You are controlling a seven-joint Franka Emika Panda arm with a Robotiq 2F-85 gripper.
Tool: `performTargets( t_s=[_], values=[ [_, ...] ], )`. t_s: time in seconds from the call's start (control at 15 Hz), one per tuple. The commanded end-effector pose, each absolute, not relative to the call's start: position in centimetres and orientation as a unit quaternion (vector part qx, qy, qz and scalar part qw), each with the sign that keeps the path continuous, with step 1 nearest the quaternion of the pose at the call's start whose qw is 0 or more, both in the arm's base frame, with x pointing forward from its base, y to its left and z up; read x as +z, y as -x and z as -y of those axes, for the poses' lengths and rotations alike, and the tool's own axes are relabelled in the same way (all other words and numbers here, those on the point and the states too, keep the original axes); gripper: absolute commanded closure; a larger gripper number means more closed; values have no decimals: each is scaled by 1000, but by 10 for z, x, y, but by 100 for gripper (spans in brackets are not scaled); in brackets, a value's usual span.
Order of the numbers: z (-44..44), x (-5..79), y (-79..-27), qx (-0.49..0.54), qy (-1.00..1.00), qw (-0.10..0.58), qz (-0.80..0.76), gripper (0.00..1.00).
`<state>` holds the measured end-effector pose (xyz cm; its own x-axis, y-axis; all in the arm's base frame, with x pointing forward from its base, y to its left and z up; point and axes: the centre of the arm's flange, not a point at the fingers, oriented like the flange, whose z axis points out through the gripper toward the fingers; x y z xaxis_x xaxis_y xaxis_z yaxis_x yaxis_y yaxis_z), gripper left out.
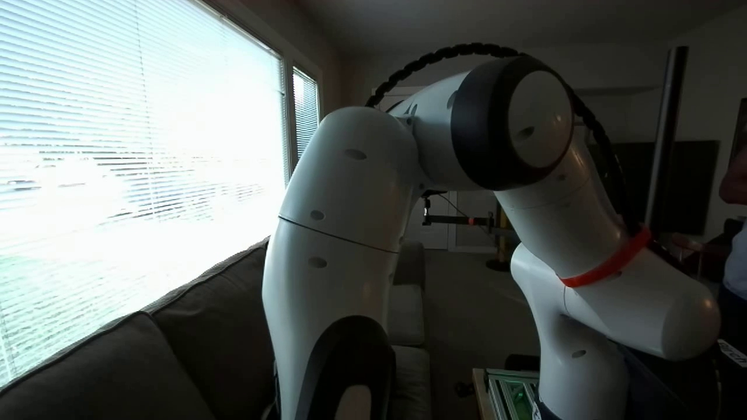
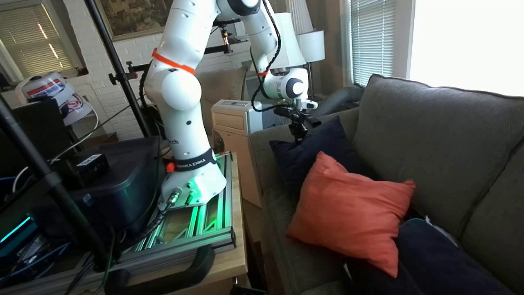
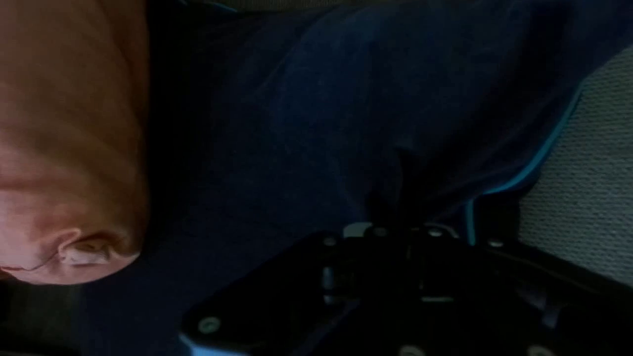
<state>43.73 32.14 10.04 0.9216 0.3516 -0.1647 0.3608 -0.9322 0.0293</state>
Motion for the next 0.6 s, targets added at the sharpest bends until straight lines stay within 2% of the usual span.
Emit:
performTargets(
  t_s=[0.0, 0.53],
  values=[
    [-306, 101, -456, -74, -989, 36, -124, 99],
    [-281, 140, -485, -43, -997, 11, -67, 99]
  ],
)
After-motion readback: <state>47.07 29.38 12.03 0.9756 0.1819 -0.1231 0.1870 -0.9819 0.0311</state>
